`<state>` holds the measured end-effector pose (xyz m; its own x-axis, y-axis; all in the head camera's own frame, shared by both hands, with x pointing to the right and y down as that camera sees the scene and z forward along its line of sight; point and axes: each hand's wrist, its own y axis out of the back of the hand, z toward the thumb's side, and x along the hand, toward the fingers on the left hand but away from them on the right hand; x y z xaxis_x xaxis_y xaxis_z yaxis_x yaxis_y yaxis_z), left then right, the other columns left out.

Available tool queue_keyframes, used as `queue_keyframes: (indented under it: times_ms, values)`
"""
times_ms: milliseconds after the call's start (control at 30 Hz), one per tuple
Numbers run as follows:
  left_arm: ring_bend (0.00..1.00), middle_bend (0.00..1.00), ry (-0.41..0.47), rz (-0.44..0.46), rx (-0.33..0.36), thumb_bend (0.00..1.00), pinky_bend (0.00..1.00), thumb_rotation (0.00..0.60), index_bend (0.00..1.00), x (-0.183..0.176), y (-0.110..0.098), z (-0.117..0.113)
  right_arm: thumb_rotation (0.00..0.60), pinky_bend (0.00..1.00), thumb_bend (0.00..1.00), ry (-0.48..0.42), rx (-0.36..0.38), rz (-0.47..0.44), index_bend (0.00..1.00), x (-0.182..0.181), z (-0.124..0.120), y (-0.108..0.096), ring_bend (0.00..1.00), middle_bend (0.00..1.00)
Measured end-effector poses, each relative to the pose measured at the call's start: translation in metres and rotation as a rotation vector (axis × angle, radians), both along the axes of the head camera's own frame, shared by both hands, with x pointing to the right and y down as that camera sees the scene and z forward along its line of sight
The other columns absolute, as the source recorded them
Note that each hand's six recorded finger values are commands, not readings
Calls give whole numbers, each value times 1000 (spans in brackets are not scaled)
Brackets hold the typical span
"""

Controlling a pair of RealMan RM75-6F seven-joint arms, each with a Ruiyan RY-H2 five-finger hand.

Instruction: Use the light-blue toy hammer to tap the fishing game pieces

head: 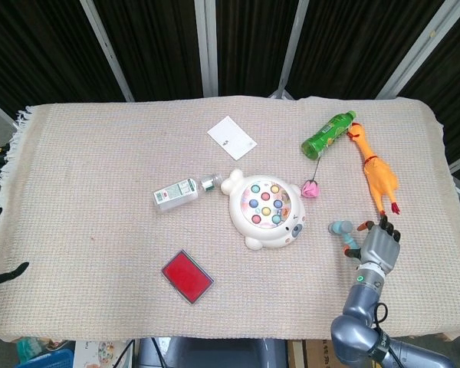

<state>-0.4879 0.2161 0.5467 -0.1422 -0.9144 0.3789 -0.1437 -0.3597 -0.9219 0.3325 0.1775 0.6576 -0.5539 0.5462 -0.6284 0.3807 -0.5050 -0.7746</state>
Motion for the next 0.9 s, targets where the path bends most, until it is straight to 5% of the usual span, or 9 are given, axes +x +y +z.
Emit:
queue_keyframes:
  times_ms: [900]
  values:
    - [0,0,-10,1,6,6,0,600,8,2,-1,1,600,0,268,0,6,17,477,-6,16,-12,44,46]
